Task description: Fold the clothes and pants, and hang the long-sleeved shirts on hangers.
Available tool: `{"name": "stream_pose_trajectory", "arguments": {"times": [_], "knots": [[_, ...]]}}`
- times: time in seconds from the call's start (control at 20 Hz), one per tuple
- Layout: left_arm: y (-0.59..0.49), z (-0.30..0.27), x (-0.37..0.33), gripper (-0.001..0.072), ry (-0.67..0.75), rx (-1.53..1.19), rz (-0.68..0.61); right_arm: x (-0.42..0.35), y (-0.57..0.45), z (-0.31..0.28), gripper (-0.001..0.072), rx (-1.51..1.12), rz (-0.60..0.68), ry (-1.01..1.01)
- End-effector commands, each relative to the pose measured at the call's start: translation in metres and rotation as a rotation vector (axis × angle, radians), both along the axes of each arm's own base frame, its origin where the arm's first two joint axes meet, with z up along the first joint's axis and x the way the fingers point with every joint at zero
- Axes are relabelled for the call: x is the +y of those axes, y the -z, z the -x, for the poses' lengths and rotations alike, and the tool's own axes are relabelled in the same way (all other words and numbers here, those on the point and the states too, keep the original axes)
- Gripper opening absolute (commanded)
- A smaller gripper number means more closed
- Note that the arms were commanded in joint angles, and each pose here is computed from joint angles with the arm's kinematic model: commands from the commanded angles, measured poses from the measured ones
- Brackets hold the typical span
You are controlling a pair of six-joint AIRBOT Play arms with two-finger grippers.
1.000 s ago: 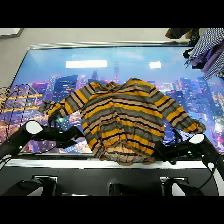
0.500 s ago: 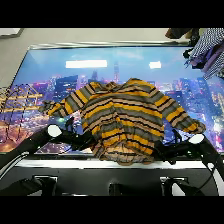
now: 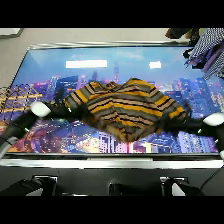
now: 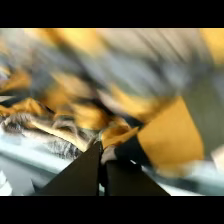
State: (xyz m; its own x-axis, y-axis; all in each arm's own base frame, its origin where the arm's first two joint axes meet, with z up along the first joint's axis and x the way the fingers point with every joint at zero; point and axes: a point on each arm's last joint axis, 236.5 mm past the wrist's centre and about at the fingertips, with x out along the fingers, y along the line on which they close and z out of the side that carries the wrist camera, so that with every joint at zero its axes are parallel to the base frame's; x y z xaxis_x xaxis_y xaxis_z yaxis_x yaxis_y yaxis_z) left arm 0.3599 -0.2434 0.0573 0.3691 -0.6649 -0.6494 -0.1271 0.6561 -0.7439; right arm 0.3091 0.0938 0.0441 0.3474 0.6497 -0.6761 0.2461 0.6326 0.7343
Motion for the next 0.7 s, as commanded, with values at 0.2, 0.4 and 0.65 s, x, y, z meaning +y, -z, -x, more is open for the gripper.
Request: {"name": "stream_pose_trajectory", "arguments": {"times": [0.2, 0.4, 0.65], "knots": [[-0.355, -0.038, 0.075, 0.0016, -0.086, -0.928, -0.132, -0.016, -0.375, -0.044, 0.0029, -0.980, 0.224, 0.065], [-0.463, 0.045, 0.108, 0.0017, -0.158, -1.232, -0.203, -0.006, -0.487, 0.049, 0.0029, -1.313, 0.406, 0.102], [-0.500, 0.129, 0.147, 0.0017, -0.270, -1.342, -0.256, -0.032, -0.518, 0.135, 0.0029, -1.401, 0.580, 0.321]]}}
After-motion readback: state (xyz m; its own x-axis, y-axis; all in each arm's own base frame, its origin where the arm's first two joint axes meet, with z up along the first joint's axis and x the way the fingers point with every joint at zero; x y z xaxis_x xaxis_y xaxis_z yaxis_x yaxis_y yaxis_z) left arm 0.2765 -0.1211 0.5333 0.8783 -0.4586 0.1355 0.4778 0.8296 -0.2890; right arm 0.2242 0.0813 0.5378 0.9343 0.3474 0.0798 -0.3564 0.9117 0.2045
